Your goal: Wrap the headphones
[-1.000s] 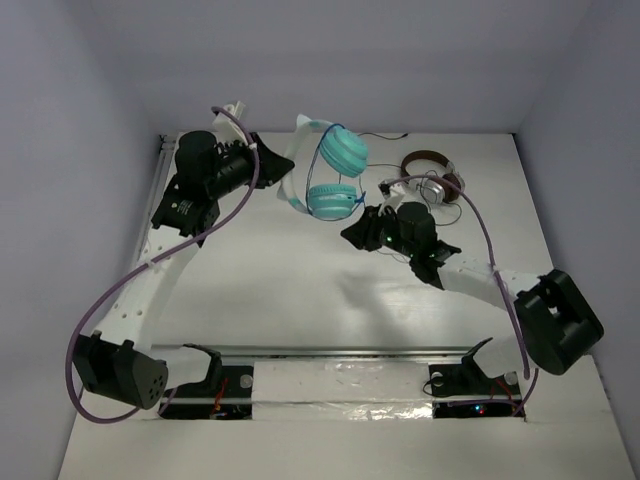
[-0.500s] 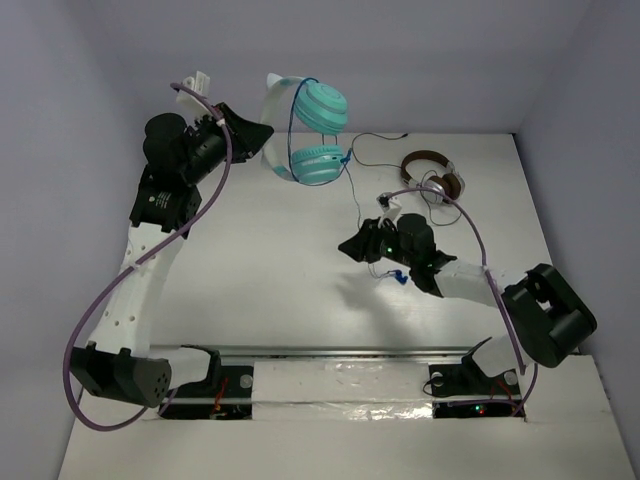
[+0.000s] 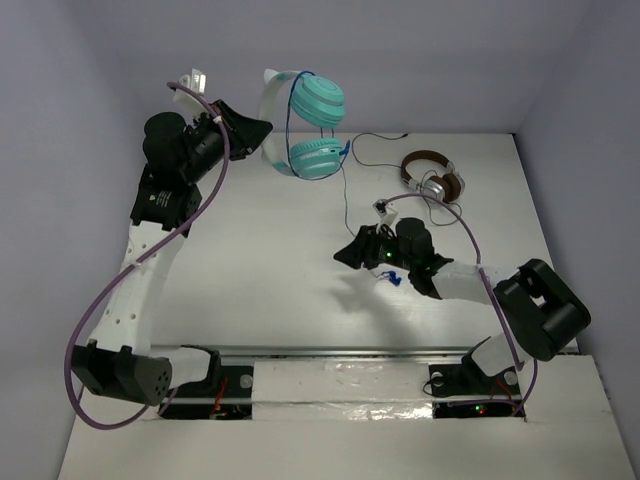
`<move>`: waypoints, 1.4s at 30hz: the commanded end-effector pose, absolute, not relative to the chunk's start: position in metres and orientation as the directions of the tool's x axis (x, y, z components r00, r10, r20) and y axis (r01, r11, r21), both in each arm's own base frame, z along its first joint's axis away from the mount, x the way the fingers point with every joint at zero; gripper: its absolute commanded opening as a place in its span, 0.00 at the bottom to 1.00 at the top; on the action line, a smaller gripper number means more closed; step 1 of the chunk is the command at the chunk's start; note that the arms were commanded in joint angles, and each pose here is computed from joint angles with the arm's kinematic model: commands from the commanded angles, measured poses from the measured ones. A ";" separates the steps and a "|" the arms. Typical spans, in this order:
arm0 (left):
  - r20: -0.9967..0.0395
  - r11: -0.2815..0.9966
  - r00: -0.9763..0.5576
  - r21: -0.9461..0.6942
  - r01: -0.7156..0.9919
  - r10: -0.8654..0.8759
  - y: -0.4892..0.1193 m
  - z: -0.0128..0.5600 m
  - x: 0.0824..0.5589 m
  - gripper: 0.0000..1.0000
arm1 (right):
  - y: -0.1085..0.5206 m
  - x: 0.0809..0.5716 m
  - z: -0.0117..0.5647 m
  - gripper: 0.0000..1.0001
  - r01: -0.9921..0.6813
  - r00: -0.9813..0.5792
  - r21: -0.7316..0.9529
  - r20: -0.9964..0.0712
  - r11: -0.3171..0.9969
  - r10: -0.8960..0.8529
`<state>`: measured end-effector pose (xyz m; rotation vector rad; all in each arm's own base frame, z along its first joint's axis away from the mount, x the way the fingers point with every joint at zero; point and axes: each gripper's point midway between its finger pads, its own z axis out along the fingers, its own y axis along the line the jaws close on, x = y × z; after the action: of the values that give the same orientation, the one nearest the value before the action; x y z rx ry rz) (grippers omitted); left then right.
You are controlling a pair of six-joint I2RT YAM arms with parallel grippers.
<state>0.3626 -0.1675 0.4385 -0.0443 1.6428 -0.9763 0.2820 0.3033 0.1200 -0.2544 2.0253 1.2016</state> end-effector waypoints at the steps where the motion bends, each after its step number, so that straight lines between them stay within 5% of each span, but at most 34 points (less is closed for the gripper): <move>1: -0.793 0.617 -0.203 -0.582 0.530 -0.574 -0.161 0.495 0.358 0.00 | 0.305 0.280 0.131 0.57 -0.549 -0.677 0.667 -0.708 0.504 0.200; 12: -0.780 0.614 -0.202 -0.599 0.515 -0.592 -0.160 0.490 0.366 0.00 | 0.308 0.260 0.114 0.63 -0.544 -0.734 0.707 -0.662 0.452 0.153; 22: -0.798 0.676 -0.145 -0.578 0.456 -0.584 -0.146 0.491 0.372 0.00 | 0.292 0.259 0.097 0.62 -0.483 -0.740 0.689 -0.651 0.541 0.169; 28: -0.783 0.690 -0.130 -0.603 0.401 -0.609 -0.138 0.481 0.382 0.00 | 0.289 0.246 0.086 0.37 -0.440 -0.772 0.704 -0.614 0.557 0.166; 32: -0.760 0.696 -0.099 -0.633 0.339 -0.643 -0.127 0.470 0.391 0.00 | 0.290 0.233 0.082 0.04 -0.424 -0.786 0.696 -0.601 0.580 0.146; 42: -0.752 0.750 0.067 -0.659 -0.053 -0.656 -0.062 0.381 0.418 0.00 | 0.328 0.174 0.107 0.00 -0.506 -0.785 0.561 -0.615 0.656 -0.079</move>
<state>0.4156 -0.0895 0.3423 -0.5059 1.6657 -0.5516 0.1759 0.3264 0.0888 -0.4125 2.3183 1.1033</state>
